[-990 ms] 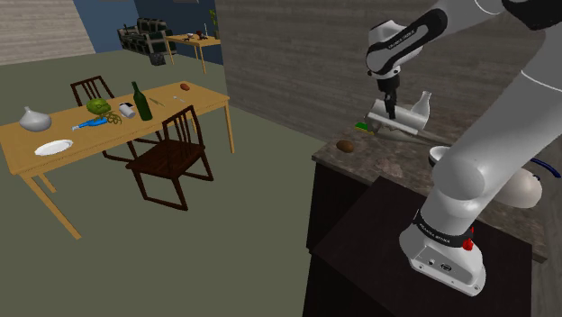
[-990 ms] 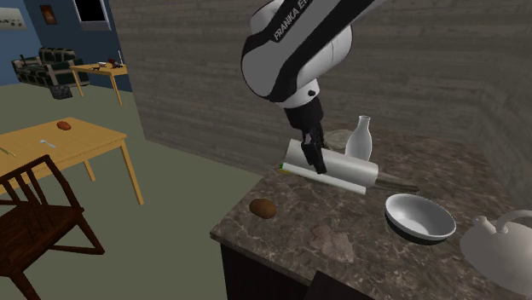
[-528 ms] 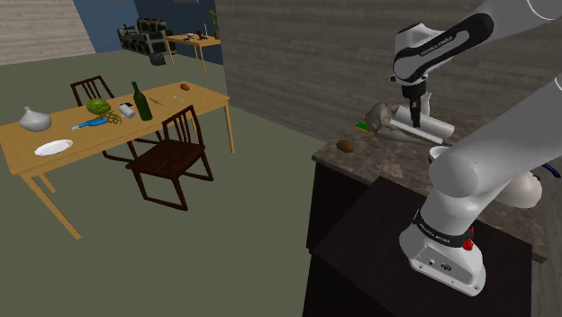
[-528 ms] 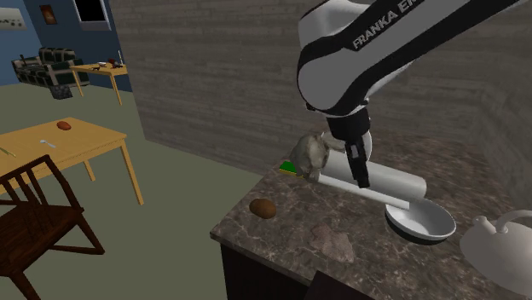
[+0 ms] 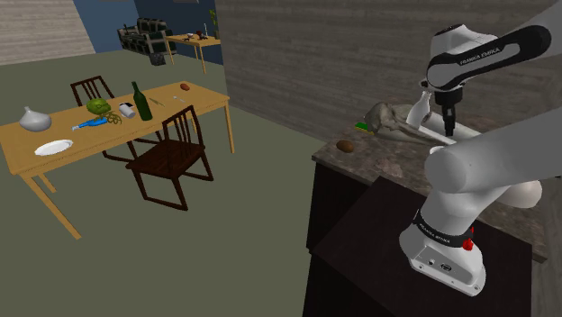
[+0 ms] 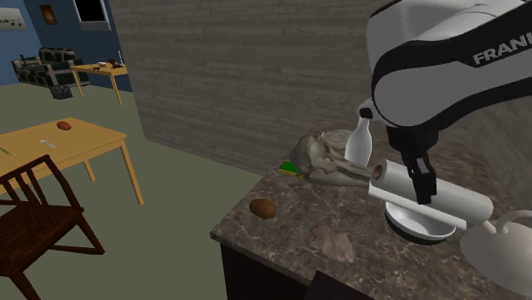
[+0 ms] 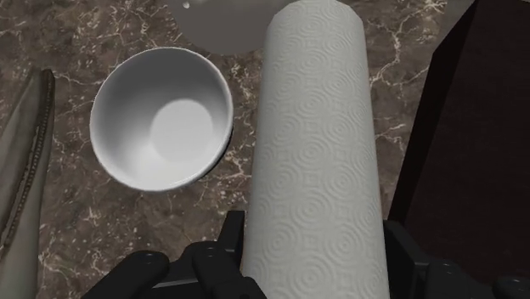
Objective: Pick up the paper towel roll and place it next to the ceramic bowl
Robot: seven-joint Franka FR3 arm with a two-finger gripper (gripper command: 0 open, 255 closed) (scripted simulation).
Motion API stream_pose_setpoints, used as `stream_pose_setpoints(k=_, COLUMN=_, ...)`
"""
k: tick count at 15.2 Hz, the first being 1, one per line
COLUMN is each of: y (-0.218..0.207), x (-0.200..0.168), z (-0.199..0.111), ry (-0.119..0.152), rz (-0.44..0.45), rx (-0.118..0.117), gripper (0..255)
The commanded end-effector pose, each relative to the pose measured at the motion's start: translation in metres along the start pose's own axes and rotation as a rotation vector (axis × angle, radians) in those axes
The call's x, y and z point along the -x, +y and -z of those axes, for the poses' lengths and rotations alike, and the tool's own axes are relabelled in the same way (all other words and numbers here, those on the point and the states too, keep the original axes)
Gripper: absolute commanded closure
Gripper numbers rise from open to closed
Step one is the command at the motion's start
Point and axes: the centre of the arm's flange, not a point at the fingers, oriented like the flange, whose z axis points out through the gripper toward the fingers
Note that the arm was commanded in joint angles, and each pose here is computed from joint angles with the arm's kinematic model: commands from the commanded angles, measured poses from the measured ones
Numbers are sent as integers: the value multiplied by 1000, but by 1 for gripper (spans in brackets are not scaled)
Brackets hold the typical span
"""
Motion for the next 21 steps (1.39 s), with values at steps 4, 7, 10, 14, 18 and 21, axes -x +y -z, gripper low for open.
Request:
stream_pose_setpoints(k=4, y=-6, x=10, z=-26, ry=0, rz=1, rx=1, gripper=255)
stream_pose_setpoints(k=7, y=-8, x=4, z=-40, ry=0, rz=1, rx=1, gripper=255)
stream_pose_setpoints(k=10, y=-10, x=-2, z=-55, ry=0, rz=1, rx=1, gripper=255)
stream_pose_setpoints(k=14, y=-13, x=-10, z=-74, ry=0, rz=1, rx=1, gripper=255)
stream_pose_setpoints(k=18, y=-15, x=-18, z=-94, ry=0, rz=1, rx=1, gripper=255)
stream_pose_setpoints(k=21, y=-17, x=-24, z=-109, ry=0, rz=1, rx=1, gripper=255)
